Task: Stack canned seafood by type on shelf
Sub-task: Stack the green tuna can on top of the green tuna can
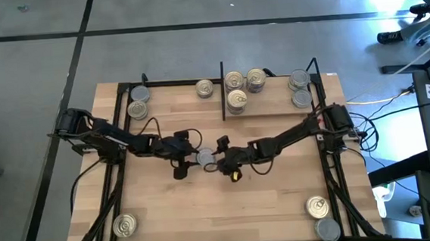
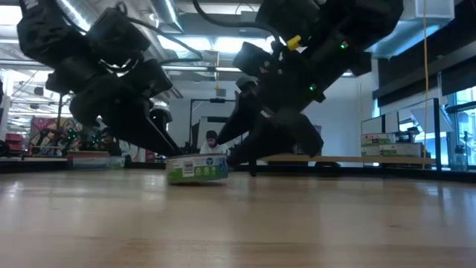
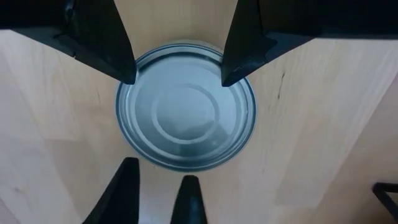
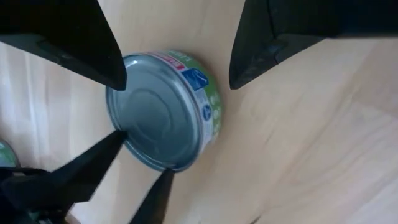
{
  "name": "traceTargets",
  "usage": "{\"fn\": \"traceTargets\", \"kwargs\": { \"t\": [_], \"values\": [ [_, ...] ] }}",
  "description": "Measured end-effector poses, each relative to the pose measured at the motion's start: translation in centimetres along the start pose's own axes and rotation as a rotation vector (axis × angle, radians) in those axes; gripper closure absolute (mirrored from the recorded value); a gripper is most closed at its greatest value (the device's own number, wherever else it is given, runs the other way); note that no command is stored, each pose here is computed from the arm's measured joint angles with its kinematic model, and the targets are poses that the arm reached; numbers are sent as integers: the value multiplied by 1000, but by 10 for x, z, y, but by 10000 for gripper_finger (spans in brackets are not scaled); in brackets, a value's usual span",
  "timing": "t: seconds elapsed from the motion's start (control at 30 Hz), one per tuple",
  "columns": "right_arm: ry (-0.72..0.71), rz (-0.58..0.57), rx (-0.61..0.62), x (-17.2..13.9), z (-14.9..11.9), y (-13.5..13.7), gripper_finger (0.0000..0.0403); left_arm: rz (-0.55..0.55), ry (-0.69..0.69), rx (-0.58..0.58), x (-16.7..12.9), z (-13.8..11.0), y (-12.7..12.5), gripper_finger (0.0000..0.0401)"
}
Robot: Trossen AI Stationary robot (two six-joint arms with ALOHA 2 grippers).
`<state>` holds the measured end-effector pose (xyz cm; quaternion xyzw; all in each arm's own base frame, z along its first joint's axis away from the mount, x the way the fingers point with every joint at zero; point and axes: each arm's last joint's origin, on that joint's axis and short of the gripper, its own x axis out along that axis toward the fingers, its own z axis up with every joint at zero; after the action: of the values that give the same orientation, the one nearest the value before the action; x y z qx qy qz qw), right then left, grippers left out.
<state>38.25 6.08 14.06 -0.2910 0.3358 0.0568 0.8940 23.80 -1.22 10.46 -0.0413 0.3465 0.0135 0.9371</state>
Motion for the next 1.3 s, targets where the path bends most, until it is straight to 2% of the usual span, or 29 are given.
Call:
{"fn": "traceTargets", "kwargs": {
  "t": [0.33, 0.47, 0.77, 1.07, 1.3],
  "values": [
    [-7, 9, -21, 5, -4, -4, 119, 11, -24, -6, -2, -5, 2, 162],
    [-5, 23, -78, 15, -9, 2, 119, 14, -24, -6, -2, -5, 2, 162],
    [11, -20, -176, 23, -13, 5, 119, 20, -24, -9, -2, -5, 2, 162],
    [24, -84, -325, 33, -16, 7, 119, 22, -28, -8, -2, -5, 2, 162],
    [45, -82, -357, 40, -19, 1, 119, 26, -34, -9, -2, -5, 3, 162]
  ]
}}
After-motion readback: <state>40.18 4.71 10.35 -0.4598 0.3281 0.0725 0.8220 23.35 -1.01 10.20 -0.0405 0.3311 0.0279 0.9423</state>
